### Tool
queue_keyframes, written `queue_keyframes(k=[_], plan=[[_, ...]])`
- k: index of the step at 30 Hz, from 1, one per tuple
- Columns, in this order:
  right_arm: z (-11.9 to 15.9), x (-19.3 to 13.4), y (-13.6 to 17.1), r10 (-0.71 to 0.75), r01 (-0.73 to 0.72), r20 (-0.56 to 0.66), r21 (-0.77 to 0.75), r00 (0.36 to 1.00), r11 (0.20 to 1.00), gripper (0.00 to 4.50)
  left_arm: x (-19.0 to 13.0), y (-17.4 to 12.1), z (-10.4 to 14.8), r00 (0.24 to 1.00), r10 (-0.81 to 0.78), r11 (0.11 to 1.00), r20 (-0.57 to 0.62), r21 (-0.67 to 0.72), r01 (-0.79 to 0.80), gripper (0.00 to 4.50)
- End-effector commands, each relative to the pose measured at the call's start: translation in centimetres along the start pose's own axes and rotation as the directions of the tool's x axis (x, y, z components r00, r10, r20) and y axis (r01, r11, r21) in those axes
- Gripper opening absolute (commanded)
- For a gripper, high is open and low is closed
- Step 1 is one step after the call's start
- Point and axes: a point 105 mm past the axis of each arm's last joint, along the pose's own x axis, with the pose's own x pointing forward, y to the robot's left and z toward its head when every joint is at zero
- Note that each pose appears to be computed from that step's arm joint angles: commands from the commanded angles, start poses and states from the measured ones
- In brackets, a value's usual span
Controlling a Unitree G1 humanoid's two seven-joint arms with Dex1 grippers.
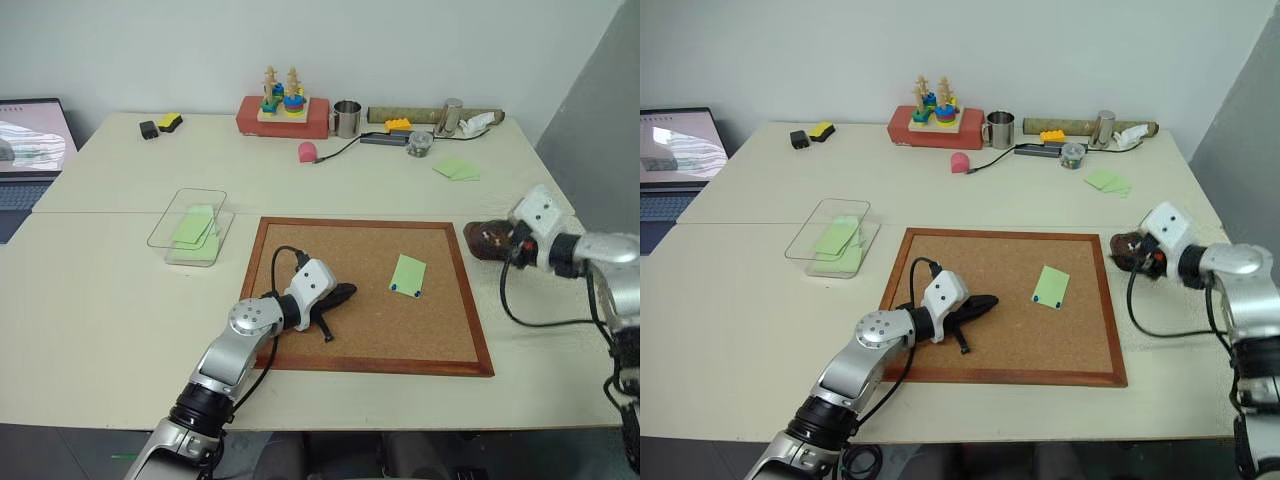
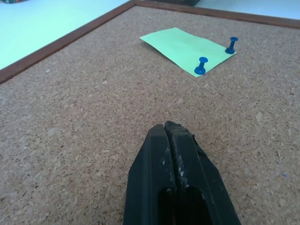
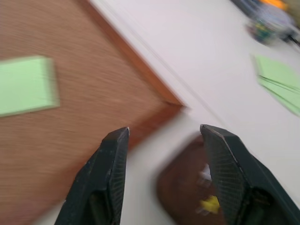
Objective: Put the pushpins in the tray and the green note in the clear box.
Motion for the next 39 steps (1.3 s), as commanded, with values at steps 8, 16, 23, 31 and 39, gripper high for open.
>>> queue_keyframes(k=[8,16,23,31,39], plan=[[1.2,2.4,6.2,0.112,-0.118,0.143,0.034,0.983,0.992,2.52,-0.1,-0.3,-1.3,0.998,-0.018,1.0,-0.055,-0.007,0.018,0.0],[-0.2,3.7,6.5,0.126,-0.134,0.123,0.056,0.984,0.989,2.52,-0.2,-0.3,-1.4,0.998,-0.02,1.0,-0.06,-0.005,0.02,0.0],[-0.7,4.0,6.6,0.132,-0.141,0.122,0.068,0.984,0.988,2.52,-0.2,-0.3,-1.5,0.998,-0.018,1.0,-0.061,-0.007,0.018,0.0],[-1.0,4.0,6.7,0.133,-0.145,0.127,0.087,0.983,0.986,1.31,-0.2,-0.4,-1.5,0.998,-0.021,1.0,-0.062,-0.006,0.02,0.0],[-1.3,3.9,7.7,0.173,-0.183,0.116,0.083,0.978,0.98,0.05,-0.2,-0.5,-1.5,0.998,-0.021,1.0,-0.062,-0.007,0.021,0.0]])
